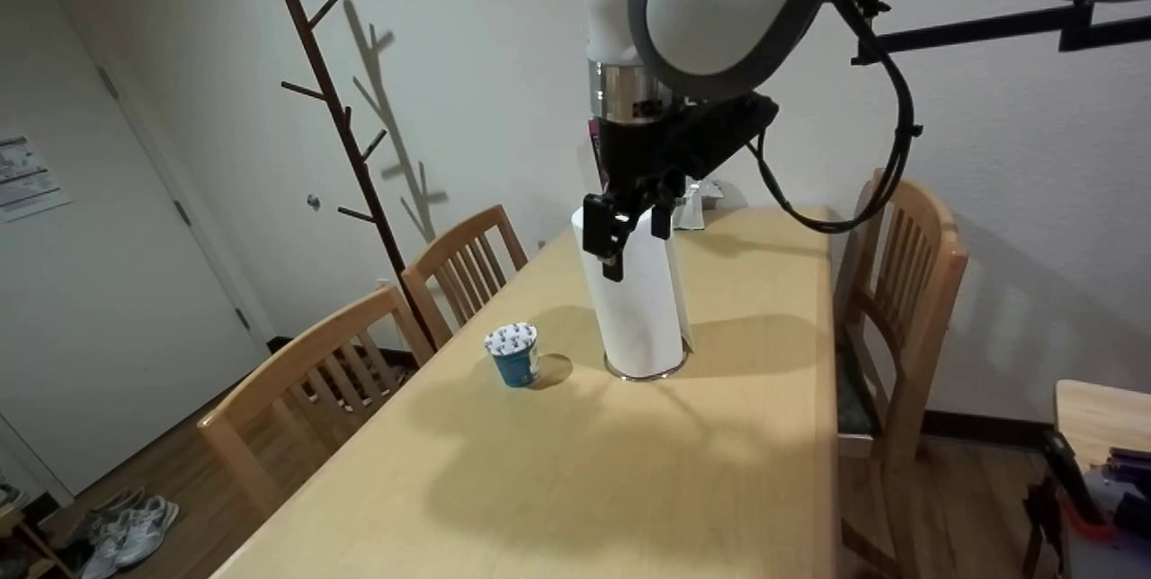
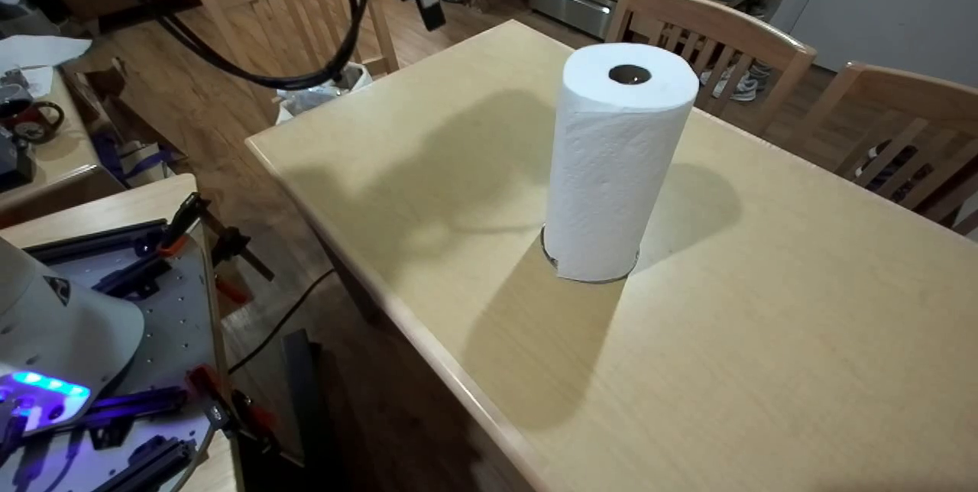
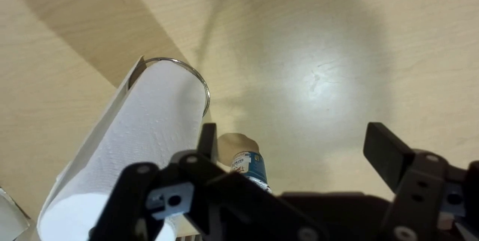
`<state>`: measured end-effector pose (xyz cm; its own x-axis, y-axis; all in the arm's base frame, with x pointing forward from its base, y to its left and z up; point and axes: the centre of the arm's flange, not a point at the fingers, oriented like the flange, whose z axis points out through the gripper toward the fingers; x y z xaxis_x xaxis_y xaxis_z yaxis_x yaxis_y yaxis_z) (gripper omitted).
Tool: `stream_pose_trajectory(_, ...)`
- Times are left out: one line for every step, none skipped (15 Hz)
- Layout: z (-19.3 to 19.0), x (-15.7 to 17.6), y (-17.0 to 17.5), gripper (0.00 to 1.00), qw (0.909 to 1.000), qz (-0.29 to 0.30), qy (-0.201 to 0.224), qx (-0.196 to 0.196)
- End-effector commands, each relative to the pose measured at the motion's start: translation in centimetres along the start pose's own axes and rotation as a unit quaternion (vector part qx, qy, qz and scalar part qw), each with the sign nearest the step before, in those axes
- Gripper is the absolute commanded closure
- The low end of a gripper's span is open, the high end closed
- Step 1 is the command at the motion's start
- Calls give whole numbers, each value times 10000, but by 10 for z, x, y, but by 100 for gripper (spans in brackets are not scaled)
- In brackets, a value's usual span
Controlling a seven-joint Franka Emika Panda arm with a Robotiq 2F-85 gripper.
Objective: Move the tissue roll to the top left corner of the table and put the bottle on the chair on the table
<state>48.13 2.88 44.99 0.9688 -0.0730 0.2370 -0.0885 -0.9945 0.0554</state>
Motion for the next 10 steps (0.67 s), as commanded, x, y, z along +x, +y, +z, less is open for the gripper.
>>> stream_pose_trajectory(15,9,-8,0,9972,-666,-265,193)
stream_pose_trajectory(24,20,-18,0,9950,-907,-319,286)
stream_pose_trajectory(30,29,-27,0,9917,-1164,-383,382)
stream_pose_trajectory(36,40,-38,0,9891,-1348,-425,410)
stream_pose_trajectory(40,57,-49,0,9870,-1513,-413,348)
stream_pose_trajectory(41,71,-58,0,9859,-1592,-410,312)
stream_pose_trajectory(42,83,-64,0,9844,-1713,-352,201)
stream_pose_trajectory(42,96,-67,0,9832,-1797,-311,102)
stream_pose_trajectory(40,107,-70,0,9835,-1790,-260,49)
stream_pose_trajectory(37,111,-69,0,9851,-1710,-180,37)
